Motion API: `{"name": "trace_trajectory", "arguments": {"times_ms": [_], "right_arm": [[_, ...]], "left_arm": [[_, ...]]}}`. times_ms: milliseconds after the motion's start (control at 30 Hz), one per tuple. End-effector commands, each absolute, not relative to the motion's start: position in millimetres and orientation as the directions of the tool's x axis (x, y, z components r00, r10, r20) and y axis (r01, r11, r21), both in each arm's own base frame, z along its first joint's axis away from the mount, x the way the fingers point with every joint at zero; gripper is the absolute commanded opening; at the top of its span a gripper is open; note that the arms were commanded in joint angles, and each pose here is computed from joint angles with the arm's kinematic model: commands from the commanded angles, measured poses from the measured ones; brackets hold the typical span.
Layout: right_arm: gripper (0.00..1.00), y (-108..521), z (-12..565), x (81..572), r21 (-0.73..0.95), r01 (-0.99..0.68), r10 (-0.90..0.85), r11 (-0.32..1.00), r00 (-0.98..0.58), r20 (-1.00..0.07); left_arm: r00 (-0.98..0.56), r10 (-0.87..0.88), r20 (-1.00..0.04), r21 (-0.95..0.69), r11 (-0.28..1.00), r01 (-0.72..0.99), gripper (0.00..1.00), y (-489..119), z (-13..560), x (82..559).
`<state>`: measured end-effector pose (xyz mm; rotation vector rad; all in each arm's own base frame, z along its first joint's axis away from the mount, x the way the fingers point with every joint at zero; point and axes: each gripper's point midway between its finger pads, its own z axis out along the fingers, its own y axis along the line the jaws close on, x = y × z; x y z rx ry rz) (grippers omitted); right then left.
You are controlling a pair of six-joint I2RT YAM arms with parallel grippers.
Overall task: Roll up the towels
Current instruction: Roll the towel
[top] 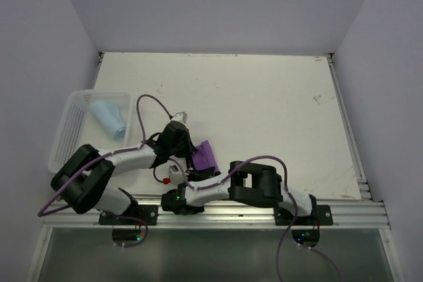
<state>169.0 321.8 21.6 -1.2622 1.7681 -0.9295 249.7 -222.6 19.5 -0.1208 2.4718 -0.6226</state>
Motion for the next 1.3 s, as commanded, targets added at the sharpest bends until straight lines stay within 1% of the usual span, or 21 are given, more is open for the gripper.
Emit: {"name": "trace_trajectory", "arguments": {"times_ms": [0, 67, 100, 267, 300, 400, 500, 567, 633, 667, 733, 767, 900, 967, 1100, 1267], "right_arm": [[0.0, 324, -31, 149, -0.779, -0.543, -0.939, 0.313, -0.301, -0.168], [0.0, 322, -35, 151, -0.773, -0.548, -0.936, 0.319, -0.312, -0.165], [0.0, 320, -37, 152, -0.773, -0.549, -0.936, 0.316, -0.315, -0.159], [0.0, 320, -43, 154, -0.761, -0.563, -0.934, 0.321, -0.321, -0.156], [0.0, 320, -43, 154, -0.759, -0.565, -0.933, 0.323, -0.323, -0.156], [0.0, 320, -45, 155, -0.756, -0.57, -0.934, 0.321, -0.325, -0.152], [0.0, 319, -47, 155, -0.753, -0.576, -0.934, 0.318, -0.325, -0.146], [0.0, 320, -47, 155, -0.752, -0.577, -0.934, 0.319, -0.327, -0.145], [0.0, 320, -47, 156, -0.751, -0.579, -0.934, 0.317, -0.327, -0.142], [0.0, 319, -48, 156, -0.752, -0.579, -0.935, 0.315, -0.327, -0.139], [0.0, 319, -49, 155, -0.749, -0.581, -0.933, 0.318, -0.332, -0.139], [0.0, 319, -49, 156, -0.75, -0.58, -0.933, 0.318, -0.331, -0.139], [0.0, 319, -50, 156, -0.749, -0.582, -0.933, 0.316, -0.334, -0.134], [0.0, 319, -51, 156, -0.75, -0.582, -0.933, 0.315, -0.335, -0.131], [0.0, 318, -51, 156, -0.75, -0.581, -0.932, 0.316, -0.339, -0.13], [0.0, 316, -51, 157, -0.746, -0.583, -0.929, 0.322, -0.345, -0.131]], "left_arm": [[-0.776, -0.211, -0.594, -0.41, 0.91, 0.066, 0.05, -213, 40, 266], [-0.759, -0.205, -0.618, -0.4, 0.913, 0.079, 0.07, -211, 51, 270], [-0.769, -0.192, -0.61, -0.379, 0.923, 0.07, 0.09, -206, 50, 266], [-0.711, -0.18, -0.68, -0.328, 0.942, 0.075, 0.18, -196, 84, 278], [-0.701, -0.166, -0.694, -0.309, 0.948, 0.082, 0.22, -194, 91, 280], [-0.662, -0.168, -0.731, -0.288, 0.955, 0.075, 0.29, -188, 113, 287], [-0.629, -0.185, -0.755, -0.342, 0.93, 0.137, 0.33, -199, 133, 290], [-0.635, -0.192, -0.749, -0.406, 0.89, 0.21, 0.34, -215, 140, 287], [-0.62, -0.219, -0.754, -0.47, 0.839, 0.276, 0.34, -231, 147, 289], [-0.651, -0.203, -0.731, -0.507, 0.8, 0.321, 0.33, -243, 144, 282], [-0.665, -0.209, -0.717, -0.555, 0.748, 0.363, 0.3, -255, 142, 281], [-0.697, -0.181, -0.693, -0.585, 0.707, 0.398, 0.29, -265, 137, 273], [-0.723, -0.145, -0.675, -0.638, 0.608, 0.473, 0.25, -286, 132, 265], [-0.744, -0.12, -0.657, -0.652, 0.586, 0.482, 0.24, -291, 123, 261], [-0.777, -0.098, -0.621, -0.675, 0.571, 0.467, 0.18, -295, 106, 256], [-0.825, -0.083, -0.559, -0.669, 0.633, 0.389, 0.14, -287, 72, 252]]}}
